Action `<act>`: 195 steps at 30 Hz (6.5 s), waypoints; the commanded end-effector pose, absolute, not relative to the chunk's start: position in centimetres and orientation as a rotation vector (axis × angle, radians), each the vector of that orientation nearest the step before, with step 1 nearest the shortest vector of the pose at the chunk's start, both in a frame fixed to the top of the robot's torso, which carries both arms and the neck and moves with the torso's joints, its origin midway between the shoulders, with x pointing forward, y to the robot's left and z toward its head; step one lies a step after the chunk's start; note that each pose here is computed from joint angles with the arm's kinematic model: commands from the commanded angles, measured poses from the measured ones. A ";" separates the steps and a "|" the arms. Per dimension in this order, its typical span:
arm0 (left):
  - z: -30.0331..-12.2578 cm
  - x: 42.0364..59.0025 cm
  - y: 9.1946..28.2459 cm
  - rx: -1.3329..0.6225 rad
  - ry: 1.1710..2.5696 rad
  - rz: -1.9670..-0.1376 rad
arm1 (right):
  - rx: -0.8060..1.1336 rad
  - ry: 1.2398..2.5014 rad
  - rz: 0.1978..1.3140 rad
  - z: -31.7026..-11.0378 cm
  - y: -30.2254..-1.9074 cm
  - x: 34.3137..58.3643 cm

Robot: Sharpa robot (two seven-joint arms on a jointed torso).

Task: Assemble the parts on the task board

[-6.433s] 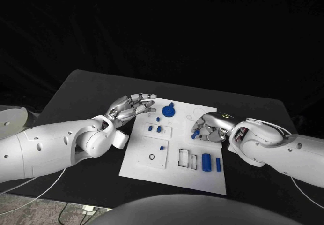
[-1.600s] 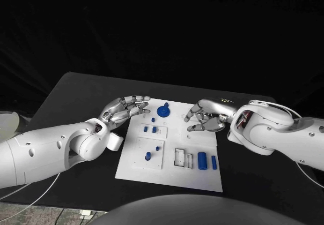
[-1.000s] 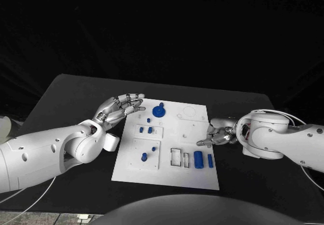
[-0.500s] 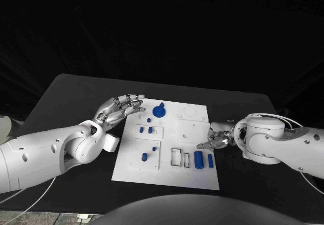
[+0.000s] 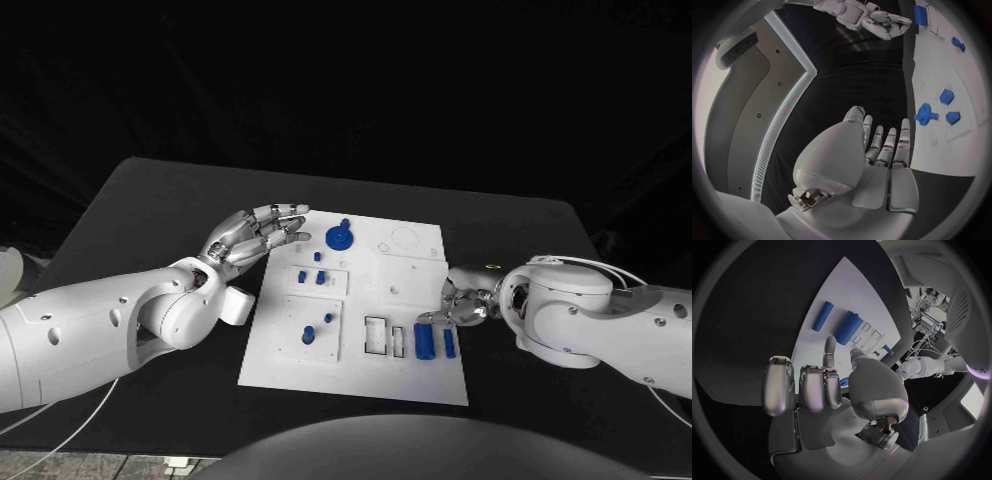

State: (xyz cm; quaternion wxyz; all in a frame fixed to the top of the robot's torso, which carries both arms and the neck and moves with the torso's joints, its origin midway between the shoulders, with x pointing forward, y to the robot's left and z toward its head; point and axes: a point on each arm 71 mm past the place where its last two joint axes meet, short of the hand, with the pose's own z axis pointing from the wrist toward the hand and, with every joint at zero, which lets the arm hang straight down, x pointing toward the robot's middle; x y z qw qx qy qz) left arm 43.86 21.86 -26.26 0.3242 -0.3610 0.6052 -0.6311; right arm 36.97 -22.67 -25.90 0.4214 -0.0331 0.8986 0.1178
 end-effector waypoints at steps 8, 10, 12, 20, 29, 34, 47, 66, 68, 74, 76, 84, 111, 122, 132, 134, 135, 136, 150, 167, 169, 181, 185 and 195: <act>-26.9 43.4 21.7 -0.961 1.612 -1.673 | -0.050 2.254 0.282 -27.0 -22.6 36.1; -27.0 43.4 21.7 -0.963 1.613 -1.674 | -0.049 2.256 0.285 -27.2 -22.5 36.0; -27.0 43.4 21.7 -0.965 1.614 -1.675 | -0.052 2.257 0.289 -27.4 -22.3 35.8; -27.1 43.3 21.7 -0.968 1.617 -1.675 | -0.101 2.261 0.276 -28.0 -21.6 35.6; -27.2 43.3 21.8 -0.972 1.624 -1.674 | -0.122 2.296 0.245 -29.2 -21.3 35.2; -27.3 43.3 21.8 -0.975 1.629 -1.672 | -0.157 2.324 0.220 -29.8 -21.1 35.1; -27.5 43.4 21.9 -0.982 1.643 -1.664 | -0.135 2.372 0.226 -30.7 -20.7 35.2; -27.7 43.3 21.7 -0.985 1.651 -1.664 | 0.352 2.406 0.489 -28.3 -21.4 35.3; -27.7 43.3 21.7 -0.985 1.651 -1.664 | 0.428 2.407 0.526 -27.5 -21.3 35.5; -27.7 43.3 21.6 -0.985 1.653 -1.665 | 0.502 2.462 0.560 -27.2 -20.8 35.5; -27.7 43.3 21.6 -0.985 1.654 -1.665 | 0.499 2.482 0.563 -27.5 -20.5 35.5; -27.7 43.3 21.6 -0.986 1.654 -1.663 | 0.491 2.527 0.553 -28.8 -19.6 35.9; -27.8 43.5 21.4 -0.986 1.664 -1.666 | 0.423 2.520 0.588 -29.2 -16.7 36.1; -27.8 43.5 21.5 -0.987 1.661 -1.663 | 0.423 2.481 0.556 -28.3 -17.7 36.1; -27.9 43.5 21.4 -0.987 1.662 -1.662 | 0.438 2.477 0.598 -26.4 -17.5 36.2; -27.9 43.5 21.4 -0.987 1.663 -1.663 | 0.434 2.490 0.606 -26.4 -17.3 36.2; -27.9 43.5 21.4 -0.987 1.663 -1.663 | 0.433 2.495 0.608 -26.4 -17.2 36.2; -27.9 43.5 21.4 -0.987 1.663 -1.663 | 0.432 2.500 0.610 -26.4 -17.1 36.2; -27.9 43.5 21.4 -0.988 1.667 -1.665 | 0.420 2.556 0.603 -28.0 -16.1 36.3; -28.0 43.5 21.2 -0.988 1.672 -1.670 | 0.407 2.571 0.600 -28.7 -15.2 36.6; -28.0 43.5 21.2 -0.988 1.672 -1.670 | 0.404 2.573 0.600 -28.7 -15.2 36.6; -28.0 43.5 21.1 -0.988 1.675 -1.673 | 0.389 2.581 0.598 -28.8 -15.0 36.7; -28.0 43.5 21.1 -0.988 1.678 -1.675 | 0.381 2.587 0.600 -28.8 -15.0 36.6; -28.1 43.5 21.1 -0.989 1.678 -1.675 | 0.403 2.559 0.601 -28.6 -15.4 36.6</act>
